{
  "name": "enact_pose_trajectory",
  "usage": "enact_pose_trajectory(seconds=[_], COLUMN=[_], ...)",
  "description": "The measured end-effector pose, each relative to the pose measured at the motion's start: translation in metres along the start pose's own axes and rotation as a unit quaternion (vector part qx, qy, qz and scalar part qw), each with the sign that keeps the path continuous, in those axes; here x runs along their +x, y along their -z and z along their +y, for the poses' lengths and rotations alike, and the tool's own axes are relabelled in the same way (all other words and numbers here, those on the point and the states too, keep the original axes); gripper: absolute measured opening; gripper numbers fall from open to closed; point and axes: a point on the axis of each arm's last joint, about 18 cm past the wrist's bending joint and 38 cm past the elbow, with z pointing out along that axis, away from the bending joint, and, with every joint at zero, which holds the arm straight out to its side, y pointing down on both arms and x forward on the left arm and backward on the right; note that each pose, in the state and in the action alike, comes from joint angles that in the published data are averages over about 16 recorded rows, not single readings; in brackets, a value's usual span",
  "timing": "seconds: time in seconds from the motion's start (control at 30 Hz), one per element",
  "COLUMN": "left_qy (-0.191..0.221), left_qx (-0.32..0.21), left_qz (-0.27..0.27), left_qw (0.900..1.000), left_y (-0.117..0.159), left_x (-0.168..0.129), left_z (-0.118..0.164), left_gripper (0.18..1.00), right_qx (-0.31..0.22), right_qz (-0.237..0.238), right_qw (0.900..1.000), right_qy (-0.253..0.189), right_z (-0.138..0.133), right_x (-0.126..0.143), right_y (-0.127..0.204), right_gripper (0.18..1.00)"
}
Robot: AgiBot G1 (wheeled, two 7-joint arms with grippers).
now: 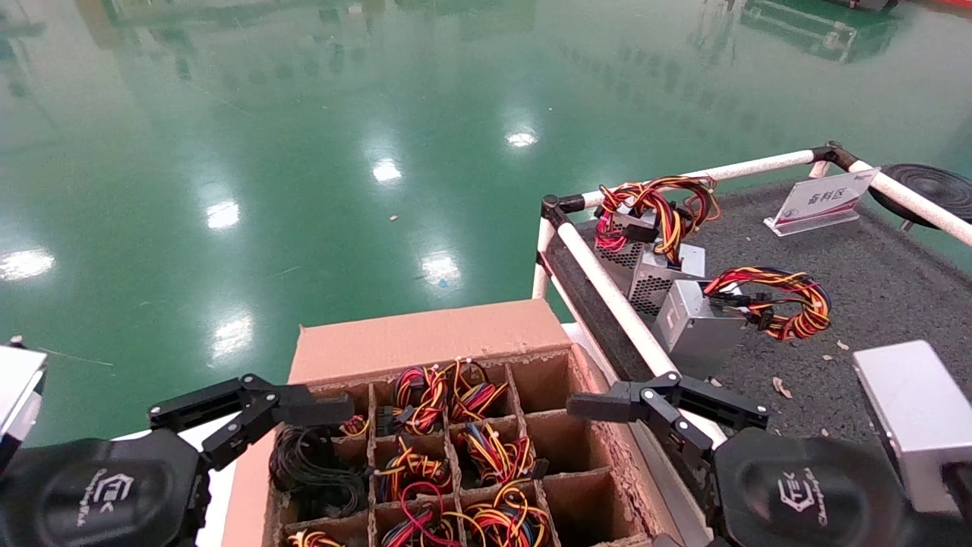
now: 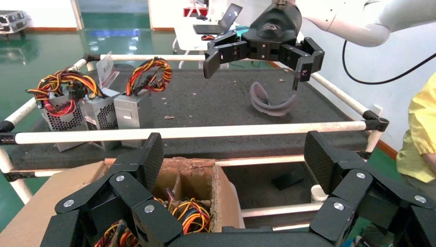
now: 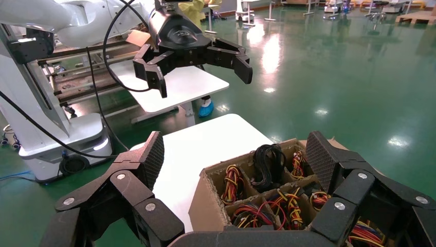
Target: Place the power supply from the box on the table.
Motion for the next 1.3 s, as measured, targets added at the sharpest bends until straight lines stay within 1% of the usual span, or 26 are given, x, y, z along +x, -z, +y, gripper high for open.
enact_pose_trajectory(seconds=[0.87,1.07,1.3], left_qy=[0.000,0.000,0.000], left_qx=[0.000,0.000,0.000], left_qz=[0.000,0.000,0.000], left_qw=[1.0000,1.0000,1.0000], left_y=[0.0000,0.0000,0.0000], left_x=[0.0000,0.0000,0.0000], left_z=[0.0000,0.0000,0.0000], left_gripper=[0.991,0.955,0.870], right_qx=[0.000,0.000,0.000], right_qz=[0.000,0.000,0.000], right_qw=[1.000,1.000,1.000], right_qy=[0.000,0.000,0.000], right_z=[0.0000,0.0000,0.0000], right_x=[0.0000,0.0000,0.0000], right_y=[0.0000,0.0000,0.0000], right_gripper=[1.000,1.000,1.000])
